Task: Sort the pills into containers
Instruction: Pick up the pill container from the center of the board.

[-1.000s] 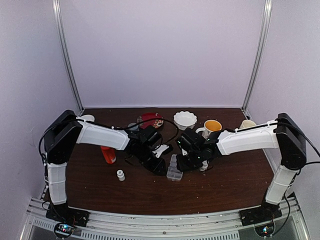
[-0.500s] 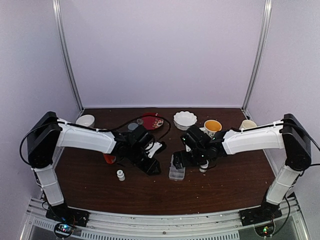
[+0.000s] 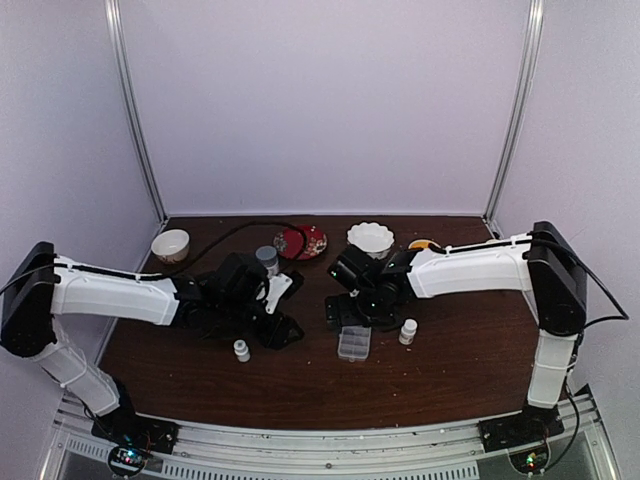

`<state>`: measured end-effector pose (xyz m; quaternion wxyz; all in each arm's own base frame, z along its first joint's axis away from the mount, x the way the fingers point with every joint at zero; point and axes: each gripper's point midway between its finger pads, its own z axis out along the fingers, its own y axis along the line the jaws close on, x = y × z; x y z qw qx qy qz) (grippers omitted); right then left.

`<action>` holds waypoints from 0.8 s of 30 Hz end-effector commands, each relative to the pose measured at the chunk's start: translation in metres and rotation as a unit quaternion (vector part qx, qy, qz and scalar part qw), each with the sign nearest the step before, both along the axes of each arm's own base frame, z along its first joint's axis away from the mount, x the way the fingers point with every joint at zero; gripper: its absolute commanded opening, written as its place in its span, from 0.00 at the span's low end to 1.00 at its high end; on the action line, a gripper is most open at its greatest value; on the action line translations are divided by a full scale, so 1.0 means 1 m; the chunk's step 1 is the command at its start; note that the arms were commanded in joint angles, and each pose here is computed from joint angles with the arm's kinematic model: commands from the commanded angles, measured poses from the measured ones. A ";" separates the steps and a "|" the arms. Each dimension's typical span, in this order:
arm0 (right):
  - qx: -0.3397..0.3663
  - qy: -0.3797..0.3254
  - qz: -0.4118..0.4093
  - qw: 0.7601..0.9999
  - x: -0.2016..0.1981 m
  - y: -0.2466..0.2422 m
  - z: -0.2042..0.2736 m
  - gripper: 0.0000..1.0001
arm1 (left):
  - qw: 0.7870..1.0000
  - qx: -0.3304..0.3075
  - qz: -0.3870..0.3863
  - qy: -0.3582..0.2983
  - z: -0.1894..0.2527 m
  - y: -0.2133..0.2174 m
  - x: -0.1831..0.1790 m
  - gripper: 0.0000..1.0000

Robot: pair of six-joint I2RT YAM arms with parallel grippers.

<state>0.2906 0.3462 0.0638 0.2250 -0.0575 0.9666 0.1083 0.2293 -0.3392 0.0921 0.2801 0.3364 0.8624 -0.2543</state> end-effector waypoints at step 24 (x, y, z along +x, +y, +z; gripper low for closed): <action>-0.091 0.049 -0.038 0.994 -0.011 -0.041 -0.015 1.00 | 0.981 -0.094 0.089 -0.144 0.098 0.012 0.043 0.69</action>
